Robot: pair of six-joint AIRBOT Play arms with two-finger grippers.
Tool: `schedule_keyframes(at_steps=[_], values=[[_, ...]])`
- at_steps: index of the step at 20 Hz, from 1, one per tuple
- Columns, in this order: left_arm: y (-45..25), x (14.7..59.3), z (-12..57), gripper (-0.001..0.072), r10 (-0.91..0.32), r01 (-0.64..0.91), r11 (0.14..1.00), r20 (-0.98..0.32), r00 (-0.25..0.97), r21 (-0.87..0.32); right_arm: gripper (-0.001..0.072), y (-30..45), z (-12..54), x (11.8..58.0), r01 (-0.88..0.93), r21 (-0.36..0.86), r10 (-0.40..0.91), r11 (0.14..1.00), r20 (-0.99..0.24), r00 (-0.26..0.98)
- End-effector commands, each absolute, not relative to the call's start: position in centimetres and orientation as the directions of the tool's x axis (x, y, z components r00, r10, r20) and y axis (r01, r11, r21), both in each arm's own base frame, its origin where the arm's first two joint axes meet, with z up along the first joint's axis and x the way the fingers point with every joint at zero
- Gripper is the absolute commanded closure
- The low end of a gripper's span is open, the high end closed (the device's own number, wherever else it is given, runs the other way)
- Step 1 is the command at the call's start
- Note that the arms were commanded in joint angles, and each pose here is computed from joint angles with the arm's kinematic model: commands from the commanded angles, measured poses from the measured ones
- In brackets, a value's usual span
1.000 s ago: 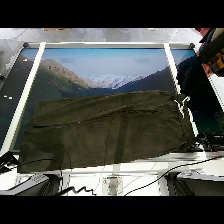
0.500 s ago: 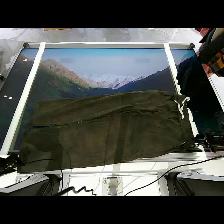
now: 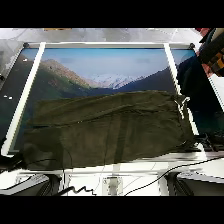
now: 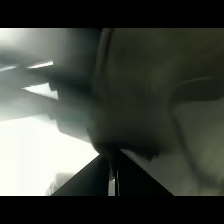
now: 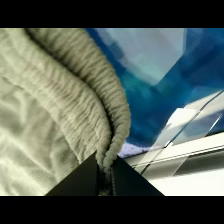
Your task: Fold the clothes and pants, and hang the long-sleeved shirts on hangers.
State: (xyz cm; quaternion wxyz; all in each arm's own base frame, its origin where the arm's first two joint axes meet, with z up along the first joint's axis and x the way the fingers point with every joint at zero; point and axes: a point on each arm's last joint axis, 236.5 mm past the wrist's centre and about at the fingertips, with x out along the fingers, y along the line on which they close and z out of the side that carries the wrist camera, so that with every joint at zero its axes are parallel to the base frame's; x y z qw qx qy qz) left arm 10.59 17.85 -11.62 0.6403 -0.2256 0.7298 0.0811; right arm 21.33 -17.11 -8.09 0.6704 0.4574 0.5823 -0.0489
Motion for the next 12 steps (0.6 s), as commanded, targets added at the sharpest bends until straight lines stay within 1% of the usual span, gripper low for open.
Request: schedule_keyframes(at_steps=[1,2,3,5,7,8,9,11,12], values=[[17.7,13.7,-9.2,0.0689,-0.183,-0.336,0.928,-0.983,-0.029,-0.163,0.0672,-18.9,-5.7,22.3,0.577,0.51,0.341,0.638,-0.859,0.383],[17.2,15.4,-8.2,0.0689,-0.2,-0.29,0.936,-0.979,0.026,-0.199,0.0672,-19.3,-4.5,22.5,0.569,0.495,0.301,0.657,-0.864,0.405],[16.2,17.7,-6.9,0.0689,-0.239,-0.242,0.935,-0.964,0.116,-0.261,0.0671,-19.7,-3.4,22.9,0.571,0.485,0.26,0.662,-0.864,0.431],[14.2,23.4,-3.0,0.0689,-0.328,-0.141,0.906,-0.873,0.36,-0.398,0.0671,-20.3,-0.6,24.0,0.582,0.487,0.176,0.652,-0.843,0.508],[13.6,27.9,1.2,0.0689,-0.36,-0.077,0.877,-0.757,0.545,-0.474,0.0671,-20.8,2.5,25.2,0.579,0.498,0.092,0.645,-0.803,0.589],[13.6,29.4,2.9,0.0689,-0.366,-0.059,0.865,-0.706,0.606,-0.499,0.0672,-21.0,3.9,25.5,0.577,0.498,0.056,0.647,-0.786,0.616],[13.7,30.3,4.1,0.0689,-0.364,-0.048,0.859,-0.676,0.641,-0.509,0.0672,-20.8,5.0,25.6,0.578,0.49,0.029,0.653,-0.778,0.627],[13.9,30.9,5.0,0.0689,-0.361,-0.038,0.859,-0.657,0.662,-0.51,0.0672,-19.9,6.5,25.6,0.572,0.455,-0.003,0.683,-0.78,0.625],[13.9,30.8,4.9,0.0689,-0.361,-0.039,0.859,-0.659,0.66,-0.51,0.0672,-19.2,6.8,25.1,0.564,0.414,-0.016,0.714,-0.796,0.605]])
